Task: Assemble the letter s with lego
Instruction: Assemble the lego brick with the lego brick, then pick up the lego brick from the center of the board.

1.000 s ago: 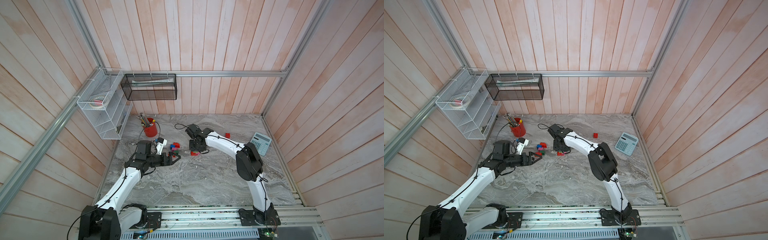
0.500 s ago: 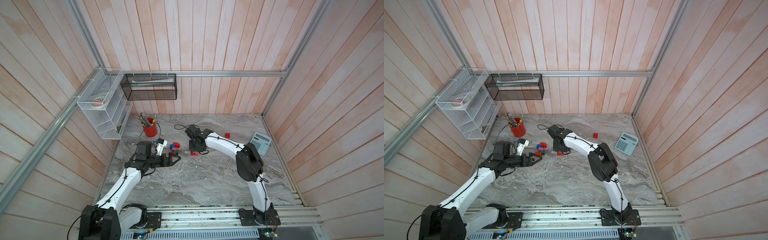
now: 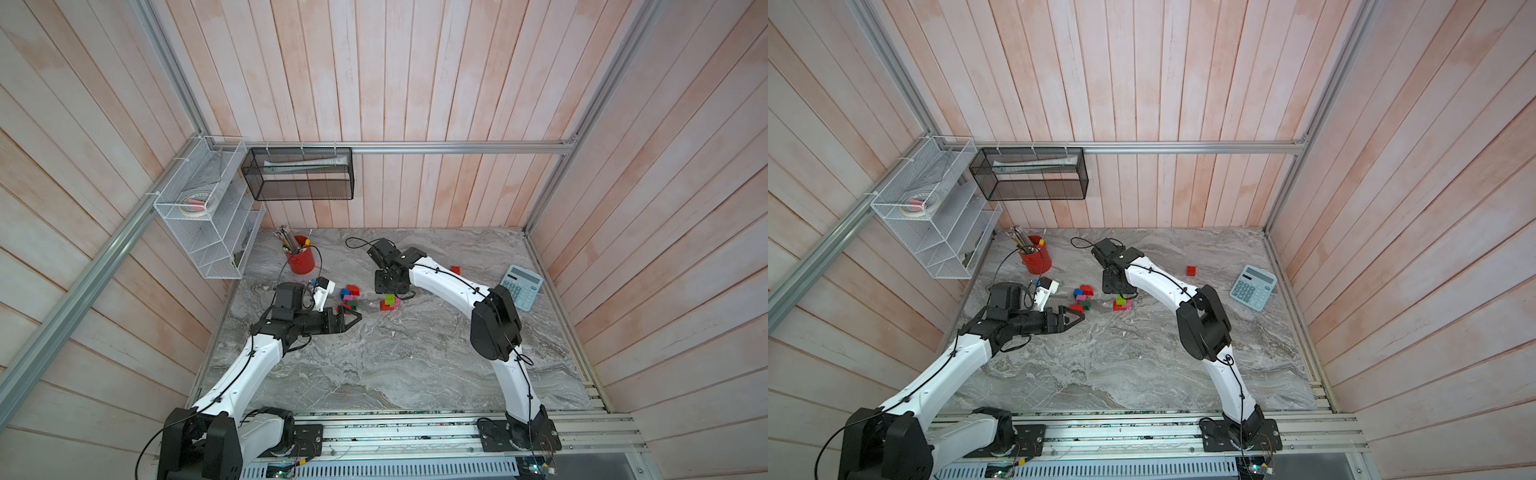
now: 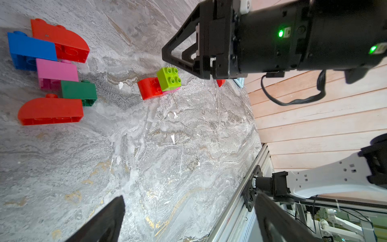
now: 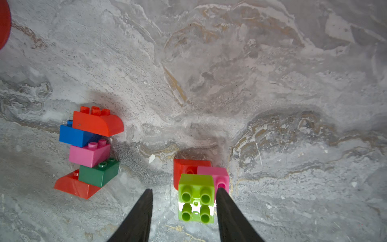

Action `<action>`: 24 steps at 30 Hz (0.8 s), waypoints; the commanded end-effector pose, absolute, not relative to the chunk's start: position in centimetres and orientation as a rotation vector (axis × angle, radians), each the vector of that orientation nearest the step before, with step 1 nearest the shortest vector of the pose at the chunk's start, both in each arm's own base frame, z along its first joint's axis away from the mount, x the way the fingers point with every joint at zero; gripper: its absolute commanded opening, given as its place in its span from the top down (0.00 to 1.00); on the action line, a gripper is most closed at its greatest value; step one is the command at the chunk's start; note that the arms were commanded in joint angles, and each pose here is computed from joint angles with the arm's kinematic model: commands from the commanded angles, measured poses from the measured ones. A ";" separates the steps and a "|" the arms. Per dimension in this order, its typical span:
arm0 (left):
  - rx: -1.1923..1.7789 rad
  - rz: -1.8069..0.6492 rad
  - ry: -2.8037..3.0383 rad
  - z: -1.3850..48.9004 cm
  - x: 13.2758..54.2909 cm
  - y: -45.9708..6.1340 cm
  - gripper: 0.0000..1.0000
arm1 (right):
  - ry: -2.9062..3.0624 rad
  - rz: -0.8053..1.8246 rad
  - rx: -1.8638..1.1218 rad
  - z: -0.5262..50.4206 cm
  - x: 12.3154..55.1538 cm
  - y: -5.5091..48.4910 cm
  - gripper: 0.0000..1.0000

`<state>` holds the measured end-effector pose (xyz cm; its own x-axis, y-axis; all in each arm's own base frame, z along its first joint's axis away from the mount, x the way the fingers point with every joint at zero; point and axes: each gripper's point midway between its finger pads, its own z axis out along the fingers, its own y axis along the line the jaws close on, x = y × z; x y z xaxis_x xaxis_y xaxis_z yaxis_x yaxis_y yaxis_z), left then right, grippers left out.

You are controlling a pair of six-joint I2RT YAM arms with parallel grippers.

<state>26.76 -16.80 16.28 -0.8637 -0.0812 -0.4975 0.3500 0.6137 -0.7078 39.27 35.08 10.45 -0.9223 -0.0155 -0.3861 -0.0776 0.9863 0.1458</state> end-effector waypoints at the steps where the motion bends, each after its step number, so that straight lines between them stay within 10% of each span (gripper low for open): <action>1: 0.235 -1.197 2.329 16.9 27.0 -17.0 0.00 | 2.727 0.183 -0.055 12.4 39.6 32.4 0.47; 24: 0.211 -1.343 2.210 20.0 29.0 -21.2 0.00 | 2.626 0.075 0.187 10.3 47.0 12.0 0.34</action>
<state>27.67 -20.65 18.42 -0.8667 -0.1181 -0.4847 0.3680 0.5045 -0.7811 45.39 11.95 10.59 -0.8770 0.1688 -0.4498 0.1474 0.9856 0.0826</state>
